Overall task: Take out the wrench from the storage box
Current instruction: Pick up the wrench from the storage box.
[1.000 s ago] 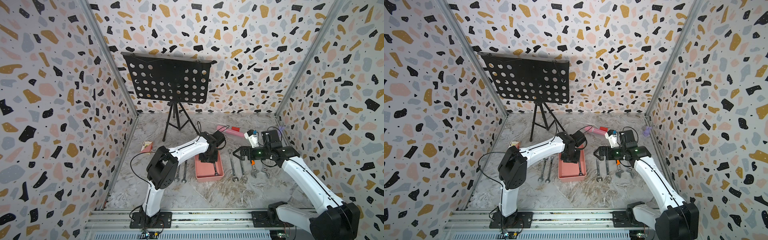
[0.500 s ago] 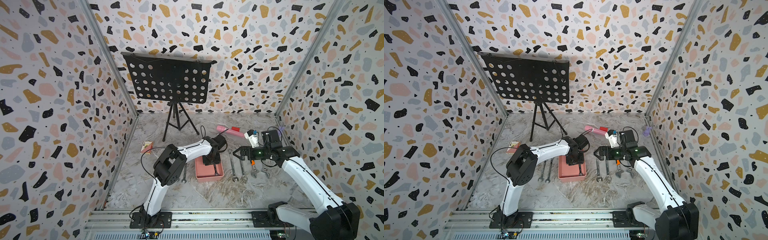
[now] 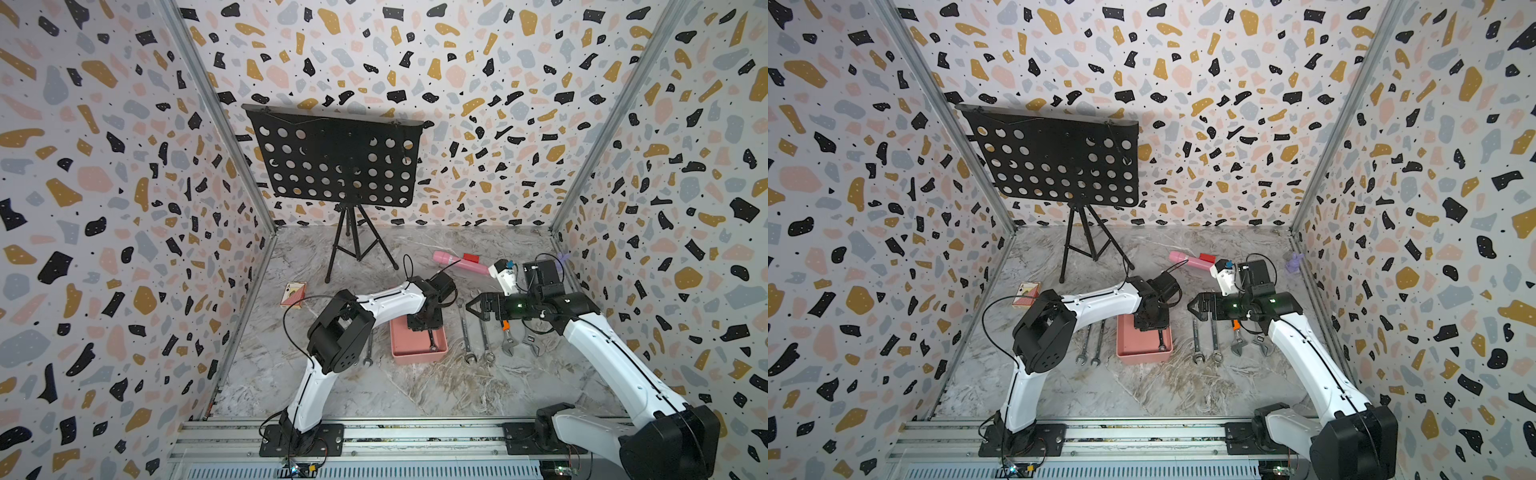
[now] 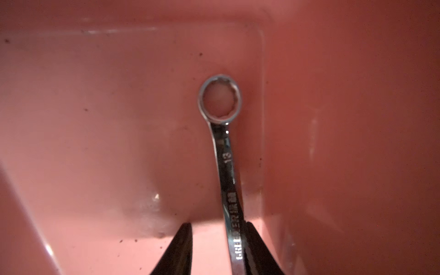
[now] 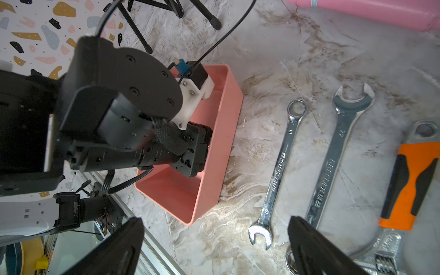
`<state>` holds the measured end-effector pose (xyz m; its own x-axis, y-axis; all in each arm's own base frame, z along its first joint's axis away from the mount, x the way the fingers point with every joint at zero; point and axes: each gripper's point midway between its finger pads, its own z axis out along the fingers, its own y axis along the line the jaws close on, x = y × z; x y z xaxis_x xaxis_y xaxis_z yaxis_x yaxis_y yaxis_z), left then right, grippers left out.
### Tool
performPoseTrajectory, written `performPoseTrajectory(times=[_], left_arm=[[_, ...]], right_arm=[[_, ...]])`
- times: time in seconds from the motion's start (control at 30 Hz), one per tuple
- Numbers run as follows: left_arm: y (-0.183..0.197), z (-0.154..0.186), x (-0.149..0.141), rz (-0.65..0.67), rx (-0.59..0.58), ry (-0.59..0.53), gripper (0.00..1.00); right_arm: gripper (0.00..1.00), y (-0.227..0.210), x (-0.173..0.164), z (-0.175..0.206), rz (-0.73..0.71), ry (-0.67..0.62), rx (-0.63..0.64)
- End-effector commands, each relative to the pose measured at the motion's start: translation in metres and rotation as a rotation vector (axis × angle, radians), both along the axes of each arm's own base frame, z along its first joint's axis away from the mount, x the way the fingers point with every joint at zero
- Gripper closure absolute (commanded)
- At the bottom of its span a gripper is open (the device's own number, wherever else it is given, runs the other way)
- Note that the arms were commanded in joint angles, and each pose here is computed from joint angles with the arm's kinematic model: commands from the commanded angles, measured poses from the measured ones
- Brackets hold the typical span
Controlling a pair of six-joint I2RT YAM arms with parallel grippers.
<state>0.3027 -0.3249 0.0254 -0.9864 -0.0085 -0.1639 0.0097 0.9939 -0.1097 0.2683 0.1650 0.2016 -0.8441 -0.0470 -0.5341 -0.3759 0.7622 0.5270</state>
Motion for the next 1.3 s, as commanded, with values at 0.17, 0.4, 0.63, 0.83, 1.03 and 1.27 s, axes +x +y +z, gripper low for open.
performPoseTrajectory(times=[0.17, 0.4, 0.63, 0.83, 1.03, 1.27], left_arm=[[0.079, -0.013, -0.021, -0.06, 0.263, 0.063, 0.64], [0.058, 0.019, -0.006, -0.059, 0.181, 0.007, 0.61], [0.041, 0.009, -0.014, 0.007, 0.078, 0.07, 0.56], [0.029, 0.009, -0.002, 0.044, 0.053, 0.055, 0.55], [0.042, -0.02, -0.021, 0.052, 0.106, 0.135, 0.56], [0.046, -0.026, -0.024, 0.004, 0.121, 0.139, 0.63]], right_arm=[[0.0, -0.002, -0.002, 0.002, 0.001, -0.005, -0.002], [0.0, -0.002, -0.002, 0.003, 0.0, -0.004, 0.002], [0.0, -0.002, -0.001, 0.003, -0.001, -0.007, 0.003], [0.0, -0.002, -0.002, 0.001, 0.001, -0.002, 0.002], [0.0, -0.002, -0.002, 0.0, 0.005, -0.004, -0.002], [0.0, -0.002, -0.001, -0.001, 0.009, -0.004, -0.006]])
